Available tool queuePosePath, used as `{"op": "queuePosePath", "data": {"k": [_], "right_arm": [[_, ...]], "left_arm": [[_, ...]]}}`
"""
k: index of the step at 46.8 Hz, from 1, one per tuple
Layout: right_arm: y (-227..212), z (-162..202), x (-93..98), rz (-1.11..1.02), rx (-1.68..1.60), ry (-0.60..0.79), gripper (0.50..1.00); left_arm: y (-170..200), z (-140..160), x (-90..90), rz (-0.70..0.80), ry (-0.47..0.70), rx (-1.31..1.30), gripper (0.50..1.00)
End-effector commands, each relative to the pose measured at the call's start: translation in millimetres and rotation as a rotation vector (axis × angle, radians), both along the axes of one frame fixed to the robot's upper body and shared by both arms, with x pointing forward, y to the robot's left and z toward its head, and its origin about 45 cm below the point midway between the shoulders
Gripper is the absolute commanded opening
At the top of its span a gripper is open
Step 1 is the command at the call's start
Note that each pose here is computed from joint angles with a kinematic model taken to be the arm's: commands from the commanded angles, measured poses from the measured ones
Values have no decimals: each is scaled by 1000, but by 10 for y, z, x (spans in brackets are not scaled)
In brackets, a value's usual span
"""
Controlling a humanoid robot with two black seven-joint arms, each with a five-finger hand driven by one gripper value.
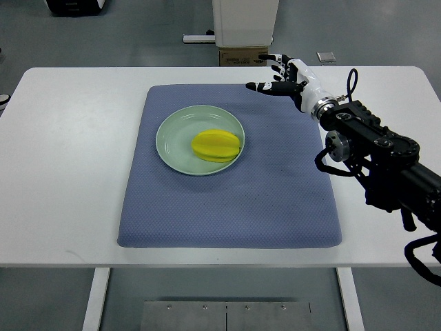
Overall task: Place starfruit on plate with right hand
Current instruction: 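Open the right hand and withdraw it away from the plate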
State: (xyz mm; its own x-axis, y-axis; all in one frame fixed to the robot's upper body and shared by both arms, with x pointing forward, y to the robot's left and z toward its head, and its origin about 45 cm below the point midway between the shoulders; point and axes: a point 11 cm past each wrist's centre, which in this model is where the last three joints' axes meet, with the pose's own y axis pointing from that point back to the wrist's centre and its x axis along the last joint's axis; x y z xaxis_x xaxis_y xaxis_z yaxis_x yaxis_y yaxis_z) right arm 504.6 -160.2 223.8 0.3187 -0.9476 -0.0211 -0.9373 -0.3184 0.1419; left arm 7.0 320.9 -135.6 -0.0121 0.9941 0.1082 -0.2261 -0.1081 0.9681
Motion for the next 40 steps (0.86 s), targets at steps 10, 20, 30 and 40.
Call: {"op": "queuePosePath", "data": {"k": [10,20,30,40], "right_arm": [[-220,-101,-7,-105,137,58,1000],[-424,-189,-36,-186,228,73,1000],[-495,-282,-77,-211,248,91,1000],[-597,-304,-85,-225,239,92,1000]], "left_arm": [[0,0,3,-1,0,0,1000],[0,0,3,0,-1,0,1000],[0,0,-5,1,1,0,1000],[0,0,2,-1,0,0,1000]]}}
